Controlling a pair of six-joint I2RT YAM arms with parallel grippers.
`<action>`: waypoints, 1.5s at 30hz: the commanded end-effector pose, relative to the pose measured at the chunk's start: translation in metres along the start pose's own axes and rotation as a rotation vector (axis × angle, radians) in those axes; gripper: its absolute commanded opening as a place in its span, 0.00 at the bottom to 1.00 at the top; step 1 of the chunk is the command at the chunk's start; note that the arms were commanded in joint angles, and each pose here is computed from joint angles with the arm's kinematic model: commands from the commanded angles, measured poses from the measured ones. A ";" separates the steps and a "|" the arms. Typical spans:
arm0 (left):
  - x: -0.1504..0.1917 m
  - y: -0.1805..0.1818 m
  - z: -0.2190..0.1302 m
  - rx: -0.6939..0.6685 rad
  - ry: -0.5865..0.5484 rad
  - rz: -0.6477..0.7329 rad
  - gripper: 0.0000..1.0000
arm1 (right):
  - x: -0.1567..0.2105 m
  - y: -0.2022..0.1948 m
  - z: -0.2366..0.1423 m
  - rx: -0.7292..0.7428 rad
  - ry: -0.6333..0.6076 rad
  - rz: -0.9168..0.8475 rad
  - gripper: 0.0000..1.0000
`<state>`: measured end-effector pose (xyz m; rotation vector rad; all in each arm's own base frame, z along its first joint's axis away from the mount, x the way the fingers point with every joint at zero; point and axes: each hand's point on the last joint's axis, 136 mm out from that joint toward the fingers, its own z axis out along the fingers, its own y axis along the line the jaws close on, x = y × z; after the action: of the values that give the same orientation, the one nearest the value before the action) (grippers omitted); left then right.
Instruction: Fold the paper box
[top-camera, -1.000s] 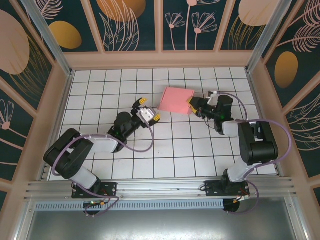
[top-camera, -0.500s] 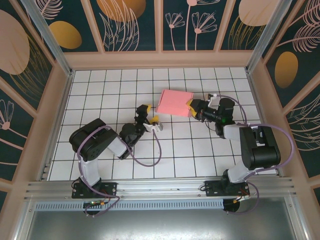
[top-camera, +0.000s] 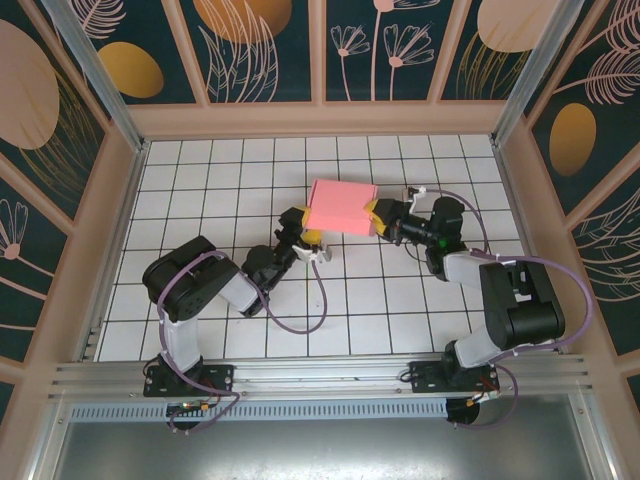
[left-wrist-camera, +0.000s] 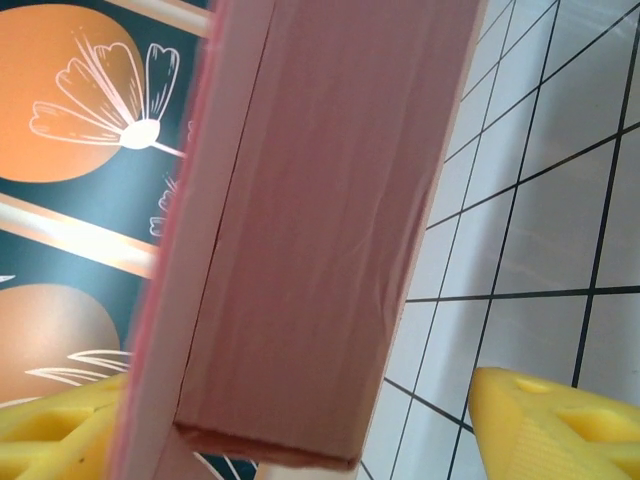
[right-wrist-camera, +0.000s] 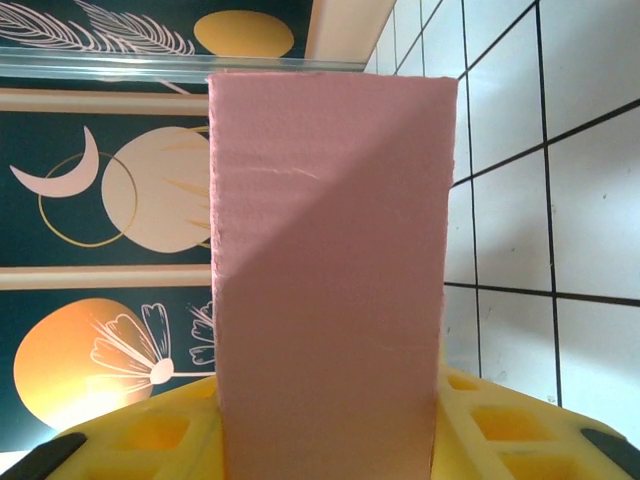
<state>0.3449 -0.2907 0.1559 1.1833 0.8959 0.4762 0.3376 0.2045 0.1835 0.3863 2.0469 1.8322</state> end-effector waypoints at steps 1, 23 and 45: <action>-0.023 0.048 -0.003 -0.203 -0.093 0.003 0.74 | 0.007 0.012 -0.001 -0.034 0.025 -0.017 0.43; -0.023 0.054 -0.004 -0.223 -0.091 -0.019 0.40 | 0.011 -0.003 0.002 0.005 0.051 0.018 0.43; -0.018 0.035 0.000 -0.111 -0.059 -0.043 0.32 | -0.003 -0.006 -0.005 0.073 -0.041 -0.048 0.78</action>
<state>0.3442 -0.2918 0.1580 1.1811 0.8864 0.4801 0.3344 0.2039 0.1672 0.4289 2.1172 1.7851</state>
